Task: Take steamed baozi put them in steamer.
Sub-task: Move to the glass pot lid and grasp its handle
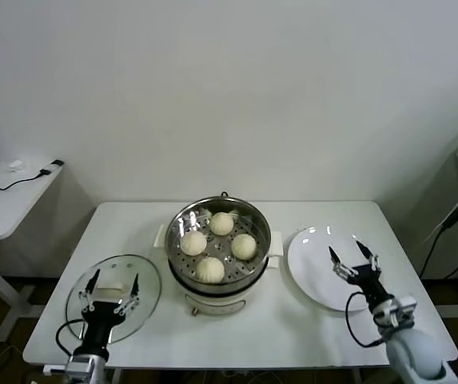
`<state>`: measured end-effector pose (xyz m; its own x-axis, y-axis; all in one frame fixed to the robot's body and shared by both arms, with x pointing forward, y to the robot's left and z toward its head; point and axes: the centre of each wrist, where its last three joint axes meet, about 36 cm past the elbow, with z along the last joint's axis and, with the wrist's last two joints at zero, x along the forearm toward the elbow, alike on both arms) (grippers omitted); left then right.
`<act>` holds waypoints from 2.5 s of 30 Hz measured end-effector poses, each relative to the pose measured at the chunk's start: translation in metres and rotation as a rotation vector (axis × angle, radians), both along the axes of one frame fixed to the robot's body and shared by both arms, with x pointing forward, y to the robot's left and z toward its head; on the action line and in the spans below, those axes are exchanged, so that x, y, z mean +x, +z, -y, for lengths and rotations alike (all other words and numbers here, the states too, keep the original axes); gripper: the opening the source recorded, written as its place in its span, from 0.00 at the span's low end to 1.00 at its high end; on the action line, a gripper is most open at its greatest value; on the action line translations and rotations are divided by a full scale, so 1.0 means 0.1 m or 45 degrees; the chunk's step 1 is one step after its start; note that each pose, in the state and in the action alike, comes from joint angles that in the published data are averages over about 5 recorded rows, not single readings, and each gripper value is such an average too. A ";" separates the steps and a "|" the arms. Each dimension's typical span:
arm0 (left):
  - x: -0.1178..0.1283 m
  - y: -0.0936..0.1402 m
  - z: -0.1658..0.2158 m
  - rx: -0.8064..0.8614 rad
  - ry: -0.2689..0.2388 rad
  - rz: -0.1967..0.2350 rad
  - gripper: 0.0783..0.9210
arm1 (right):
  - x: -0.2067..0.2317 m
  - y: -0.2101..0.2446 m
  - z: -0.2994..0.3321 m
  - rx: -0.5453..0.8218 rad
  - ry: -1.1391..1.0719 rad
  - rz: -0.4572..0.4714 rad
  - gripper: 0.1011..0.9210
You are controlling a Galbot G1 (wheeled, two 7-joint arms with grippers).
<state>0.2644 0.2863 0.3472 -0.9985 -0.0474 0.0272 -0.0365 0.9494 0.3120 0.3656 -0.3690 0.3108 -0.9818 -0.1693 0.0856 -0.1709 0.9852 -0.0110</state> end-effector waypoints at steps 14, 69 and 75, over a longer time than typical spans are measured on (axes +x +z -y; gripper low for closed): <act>-0.06 -0.43 -0.45 0.929 0.034 0.055 0.88 | -0.55 -0.39 -0.29 0.060 -0.122 0.022 0.88; 0.46 -1.36 -0.87 1.567 0.006 -0.102 0.30 | -0.51 -0.44 -0.61 0.066 -0.178 0.029 0.88; 0.43 -1.37 -0.87 1.560 0.015 -0.111 0.11 | -0.49 -0.42 -0.62 0.067 -0.175 0.033 0.88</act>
